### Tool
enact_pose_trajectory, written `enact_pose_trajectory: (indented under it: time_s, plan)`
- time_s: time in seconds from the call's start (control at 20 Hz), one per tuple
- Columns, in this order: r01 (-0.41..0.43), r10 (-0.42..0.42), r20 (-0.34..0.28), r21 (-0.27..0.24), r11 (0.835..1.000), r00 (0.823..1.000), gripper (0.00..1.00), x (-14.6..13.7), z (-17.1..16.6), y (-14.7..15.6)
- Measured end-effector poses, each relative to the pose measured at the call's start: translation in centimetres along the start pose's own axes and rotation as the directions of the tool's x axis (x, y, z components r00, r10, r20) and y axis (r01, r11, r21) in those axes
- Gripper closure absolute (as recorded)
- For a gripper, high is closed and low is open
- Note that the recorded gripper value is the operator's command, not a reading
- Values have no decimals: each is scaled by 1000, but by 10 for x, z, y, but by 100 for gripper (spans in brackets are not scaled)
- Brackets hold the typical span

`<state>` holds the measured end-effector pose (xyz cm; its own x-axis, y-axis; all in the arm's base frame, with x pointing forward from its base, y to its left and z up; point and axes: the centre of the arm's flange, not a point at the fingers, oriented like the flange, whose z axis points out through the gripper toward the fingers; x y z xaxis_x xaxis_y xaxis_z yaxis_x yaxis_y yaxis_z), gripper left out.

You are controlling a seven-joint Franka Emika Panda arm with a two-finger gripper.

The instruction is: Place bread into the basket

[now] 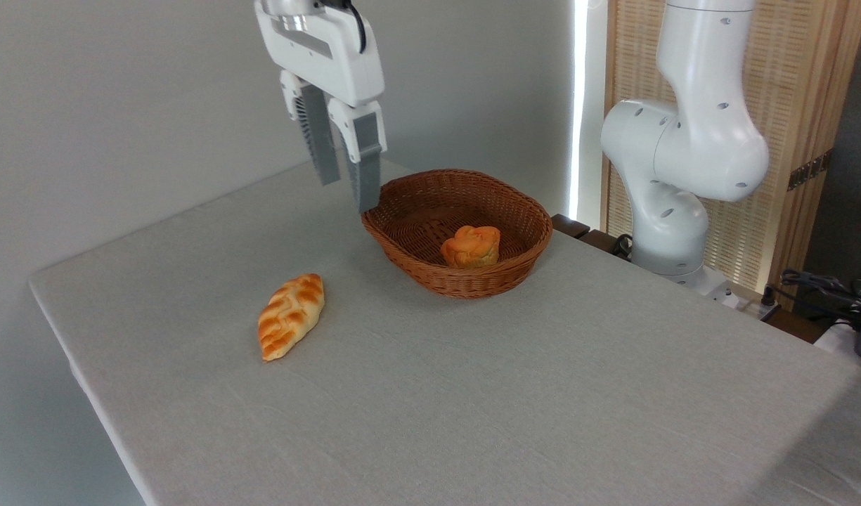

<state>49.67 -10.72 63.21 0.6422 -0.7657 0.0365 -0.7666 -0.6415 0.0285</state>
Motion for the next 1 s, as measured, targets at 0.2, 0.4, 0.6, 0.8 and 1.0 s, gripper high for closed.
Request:
enact_pose_trajectory:
  time_s: [0.2, 0.4, 0.6, 0.8, 1.0]
  plan:
    - [17, -17, -15, 4, 1000, 1000, 0, 6, -5, -19]
    - [43, -43, -13, -11, 999, 999, 0, 0, 1, -36]
    - [52, -52, -9, -19, 998, 999, 0, 0, 6, -44]
    - [52, -52, -1, -24, 998, 999, 0, 4, 12, -47]
    - [55, -55, 7, -30, 998, 998, 0, 5, 18, -51]
